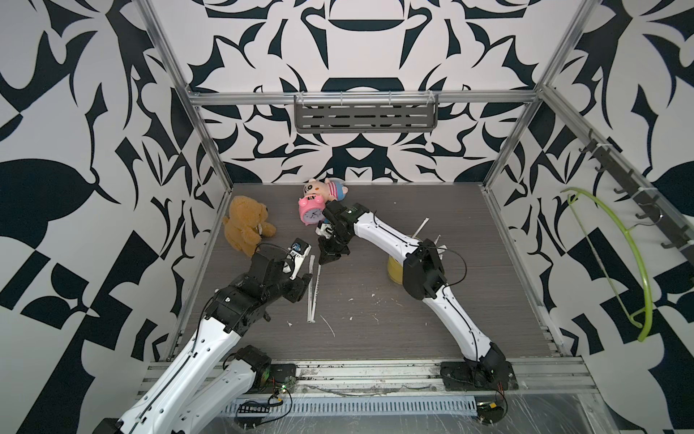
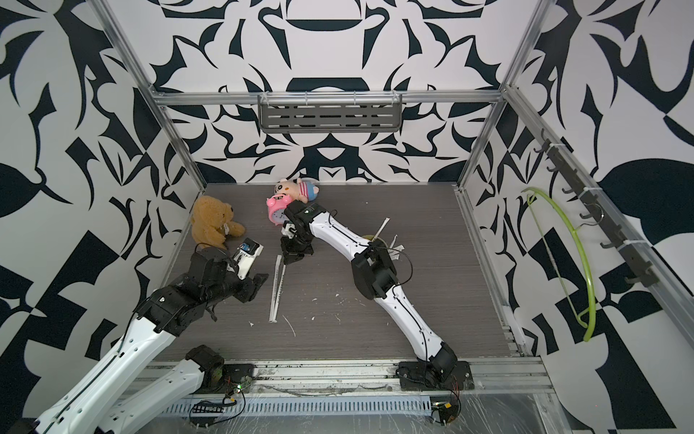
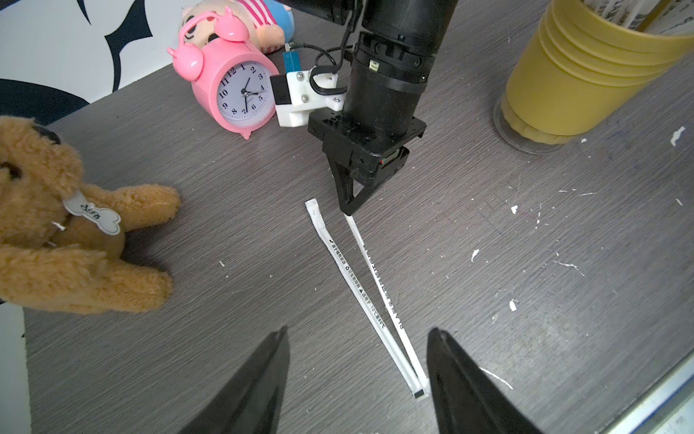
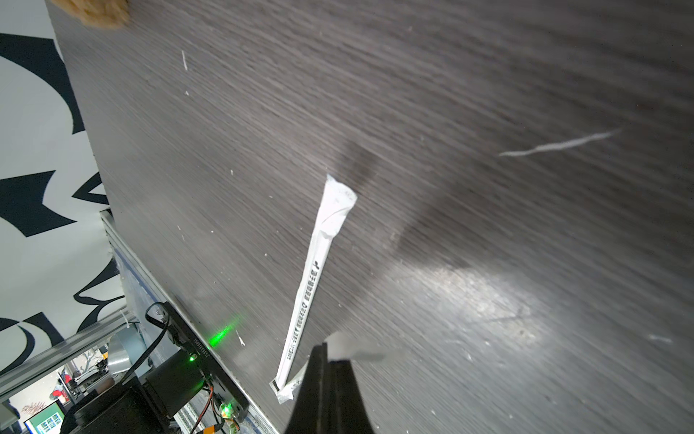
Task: Take the straws out of the storage container
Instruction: Place the straw at the center of the board.
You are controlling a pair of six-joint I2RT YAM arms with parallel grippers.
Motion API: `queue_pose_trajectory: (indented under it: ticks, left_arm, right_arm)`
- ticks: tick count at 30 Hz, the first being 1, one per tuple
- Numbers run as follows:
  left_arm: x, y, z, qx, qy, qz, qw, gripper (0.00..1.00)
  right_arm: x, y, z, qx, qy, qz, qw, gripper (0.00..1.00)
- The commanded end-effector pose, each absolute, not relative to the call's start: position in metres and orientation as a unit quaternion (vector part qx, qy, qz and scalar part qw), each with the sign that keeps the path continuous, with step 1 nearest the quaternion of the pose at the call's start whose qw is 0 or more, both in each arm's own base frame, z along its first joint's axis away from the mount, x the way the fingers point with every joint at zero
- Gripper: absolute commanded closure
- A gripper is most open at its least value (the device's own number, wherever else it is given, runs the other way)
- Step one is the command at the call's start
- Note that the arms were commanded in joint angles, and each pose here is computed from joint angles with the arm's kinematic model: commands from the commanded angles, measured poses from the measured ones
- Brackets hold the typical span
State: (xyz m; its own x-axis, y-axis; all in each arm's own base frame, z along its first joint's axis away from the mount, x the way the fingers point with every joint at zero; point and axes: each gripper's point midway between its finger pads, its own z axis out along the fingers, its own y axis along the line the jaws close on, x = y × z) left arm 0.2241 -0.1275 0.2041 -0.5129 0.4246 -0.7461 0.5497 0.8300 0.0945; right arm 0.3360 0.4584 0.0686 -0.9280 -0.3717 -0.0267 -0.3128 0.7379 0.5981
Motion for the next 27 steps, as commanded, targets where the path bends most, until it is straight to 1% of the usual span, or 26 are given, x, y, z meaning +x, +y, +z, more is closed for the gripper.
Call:
queue_pose_trajectory:
  ticks: [1, 8, 16, 21, 27]
  left_arm:
    - [0.224, -0.13, 0.202, 0.287, 0.864, -0.085, 0.404, 0.35]
    - [0.223, -0.131, 0.203, 0.286, 0.863, -0.095, 0.406, 0.35]
    - [0.224, -0.13, 0.204, 0.281, 0.863, -0.096, 0.408, 0.35]
    - [0.224, -0.128, 0.204, 0.278, 0.863, -0.095, 0.41, 0.35]
    - [0.225, -0.128, 0.205, 0.276, 0.863, -0.095, 0.411, 0.35]
  right_arm:
    - [0.34, 0.471, 0.095, 0.197, -0.917, -0.347, 0.024, 1.0]
    - [0.343, 0.479, 0.089, 0.194, -0.912, -0.362, 0.023, 1.0]
    - [0.343, 0.482, 0.083, 0.187, -0.91, -0.367, 0.03, 0.87]
    - [0.345, 0.48, 0.084, 0.185, -0.912, -0.366, 0.027, 0.86]
    - [0.344, 0.475, 0.079, 0.179, -0.919, -0.351, 0.027, 0.82]
